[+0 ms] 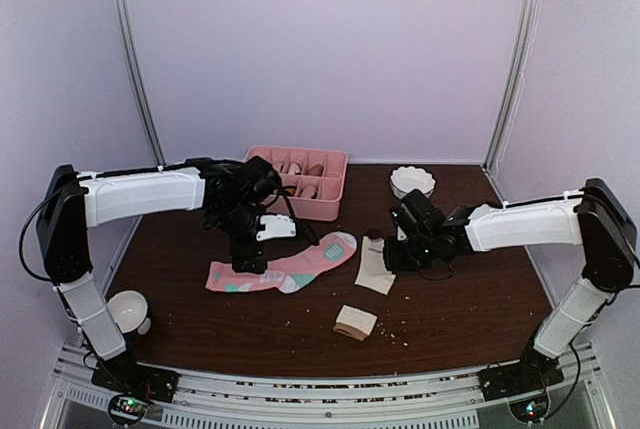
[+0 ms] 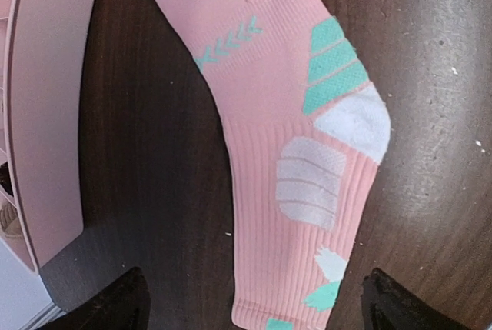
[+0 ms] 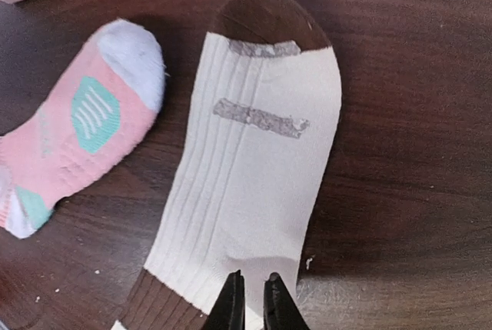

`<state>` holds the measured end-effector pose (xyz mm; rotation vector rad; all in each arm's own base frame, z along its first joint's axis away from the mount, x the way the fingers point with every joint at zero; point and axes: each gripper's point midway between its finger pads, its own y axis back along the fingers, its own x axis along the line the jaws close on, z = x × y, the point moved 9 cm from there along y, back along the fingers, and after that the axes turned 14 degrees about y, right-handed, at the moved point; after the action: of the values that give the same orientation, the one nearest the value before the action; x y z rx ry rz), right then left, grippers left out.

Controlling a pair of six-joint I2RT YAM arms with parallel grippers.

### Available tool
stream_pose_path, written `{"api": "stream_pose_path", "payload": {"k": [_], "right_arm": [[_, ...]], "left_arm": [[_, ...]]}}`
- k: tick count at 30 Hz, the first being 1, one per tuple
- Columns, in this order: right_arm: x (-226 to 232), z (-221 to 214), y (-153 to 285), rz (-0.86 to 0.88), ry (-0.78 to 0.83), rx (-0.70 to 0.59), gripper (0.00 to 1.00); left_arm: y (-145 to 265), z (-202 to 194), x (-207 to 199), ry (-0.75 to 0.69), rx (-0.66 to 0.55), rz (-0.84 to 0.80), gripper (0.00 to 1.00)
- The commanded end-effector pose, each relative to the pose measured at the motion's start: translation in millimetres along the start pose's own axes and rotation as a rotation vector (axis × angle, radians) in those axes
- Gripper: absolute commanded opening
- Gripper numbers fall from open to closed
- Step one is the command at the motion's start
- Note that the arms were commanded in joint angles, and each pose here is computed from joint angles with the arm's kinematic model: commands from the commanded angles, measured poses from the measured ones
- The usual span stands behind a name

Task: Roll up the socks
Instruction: Adjust the pair of socks at the center of the board.

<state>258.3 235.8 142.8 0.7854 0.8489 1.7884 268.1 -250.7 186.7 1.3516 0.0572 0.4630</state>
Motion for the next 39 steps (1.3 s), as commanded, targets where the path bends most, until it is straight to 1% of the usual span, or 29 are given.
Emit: {"api": "stream_pose_path", "payload": {"k": [1, 3, 5, 11, 15, 20, 27, 29, 30, 31, 32, 33, 34, 36, 39], "right_arm": [[-0.7, -3.6, -20.3, -0.065, 0.039, 0.071, 0.1], [1.1, -5.4, -28.3, -0.06, 0.033, 0.084, 0.09], [1.9, -8.1, -33.4, -0.061, 0.032, 0.093, 0.08], [2.2, -11.5, -43.9, -0.066, 0.042, 0.119, 0.07], [5.9, -9.0, -56.3, -0.064, 0.053, 0.136, 0.07], [13.7, -1.0, -68.7, -0.042, 0.051, 0.128, 0.06], [21.9, 16.4, -62.8, -0.019, 0.071, 0.07, 0.07], [25.5, 21.0, -54.8, -0.002, 0.101, 0.037, 0.12], [28.3, 22.2, -49.7, 0.005, 0.118, 0.02, 0.17], [31.2, 23.0, -43.4, 0.015, 0.142, 0.001, 0.23], [35.1, 22.0, -35.4, 0.02, 0.169, -0.021, 0.33], [37.8, 20.4, -28.2, 0.021, 0.195, -0.045, 0.5], [41.0, 17.2, -20.4, 0.029, 0.223, -0.072, 0.59], [44.8, 7.4, -4.5, 0.042, 0.272, -0.125, 0.68], [50.0, -17.3, 19.4, 0.097, 0.381, -0.223, 0.75]], "left_arm": [[-25.8, 10.1, 6.7, -0.009, -0.021, 0.091, 0.98], [-38.2, 11.3, 9.0, -0.011, -0.019, 0.134, 0.98], [-52.5, 10.3, 9.4, -0.017, 0.008, 0.213, 0.98], [-85.5, -14.2, 2.7, -0.061, 0.115, 0.284, 0.98], [-95.8, -28.9, 9.8, -0.078, 0.159, 0.432, 0.98], [-94.8, -50.9, 27.7, -0.005, 0.229, 0.453, 0.98], [-66.9, -77.5, 33.3, 0.039, 0.24, 0.445, 0.98], [-56.5, -78.6, 33.2, 0.045, 0.236, 0.442, 0.98], [-51.2, -78.3, 33.4, 0.051, 0.235, 0.437, 0.98], [-44.6, -76.1, 35.0, 0.062, 0.226, 0.436, 0.98], [-35.9, -70.9, 37.6, 0.077, 0.208, 0.434, 0.98], [-28.1, -66.7, 39.3, 0.088, 0.192, 0.428, 0.98], [-19.1, -61.2, 40.4, 0.099, 0.168, 0.416, 0.98], [1.1, -48.4, 38.7, 0.109, 0.098, 0.372, 0.98], [26.2, -29.7, 25.5, 0.102, -0.055, 0.233, 0.98]]}}
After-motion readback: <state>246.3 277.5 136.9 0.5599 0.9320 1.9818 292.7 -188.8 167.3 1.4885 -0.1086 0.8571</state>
